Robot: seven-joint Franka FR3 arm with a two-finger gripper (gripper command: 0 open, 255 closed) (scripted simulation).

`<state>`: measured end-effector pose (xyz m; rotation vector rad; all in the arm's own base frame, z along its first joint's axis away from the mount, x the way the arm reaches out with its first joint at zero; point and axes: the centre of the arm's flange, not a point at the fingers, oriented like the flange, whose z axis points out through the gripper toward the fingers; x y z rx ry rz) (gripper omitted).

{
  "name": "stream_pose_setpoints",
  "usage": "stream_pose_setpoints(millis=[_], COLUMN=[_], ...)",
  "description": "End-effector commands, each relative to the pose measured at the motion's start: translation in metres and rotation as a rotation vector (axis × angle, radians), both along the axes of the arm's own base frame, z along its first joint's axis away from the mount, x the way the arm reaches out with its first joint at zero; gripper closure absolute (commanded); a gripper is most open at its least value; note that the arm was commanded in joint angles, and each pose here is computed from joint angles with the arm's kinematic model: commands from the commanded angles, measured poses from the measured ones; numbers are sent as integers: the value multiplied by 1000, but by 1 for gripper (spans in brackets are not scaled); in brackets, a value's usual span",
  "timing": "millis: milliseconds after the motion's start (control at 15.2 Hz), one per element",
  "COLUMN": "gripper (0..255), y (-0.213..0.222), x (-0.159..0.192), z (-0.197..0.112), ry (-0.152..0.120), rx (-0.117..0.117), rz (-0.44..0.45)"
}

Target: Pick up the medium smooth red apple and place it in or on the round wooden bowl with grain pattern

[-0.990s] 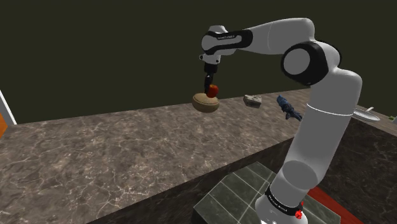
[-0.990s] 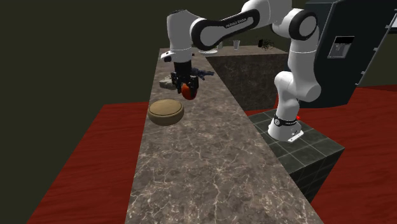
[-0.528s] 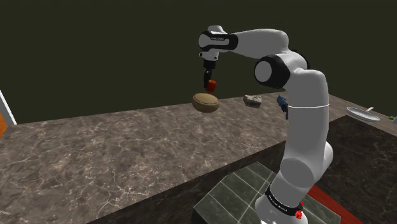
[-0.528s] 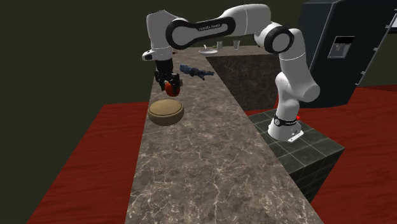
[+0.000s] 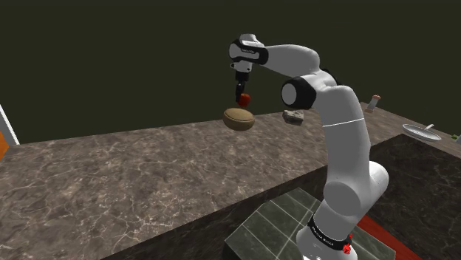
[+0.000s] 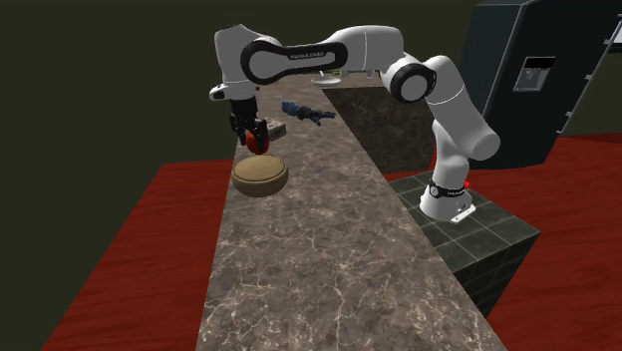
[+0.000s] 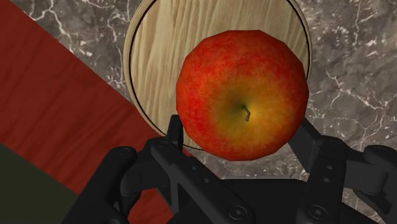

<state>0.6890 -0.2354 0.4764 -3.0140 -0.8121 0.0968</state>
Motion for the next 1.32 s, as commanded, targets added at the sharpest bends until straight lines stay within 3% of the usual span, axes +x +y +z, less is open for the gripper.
stream_pose_setpoints(millis=[0,462,990,1056,1254], gripper=[255,255,255,0,0], y=[0,0,0,0,0], x=[1,1,1,1,1], z=[-11,-49,-49,-50,-50], ry=[-1,-1,-1,-1,-1], rx=[0,0,0,0,0], rz=[0,0,0,0,0])
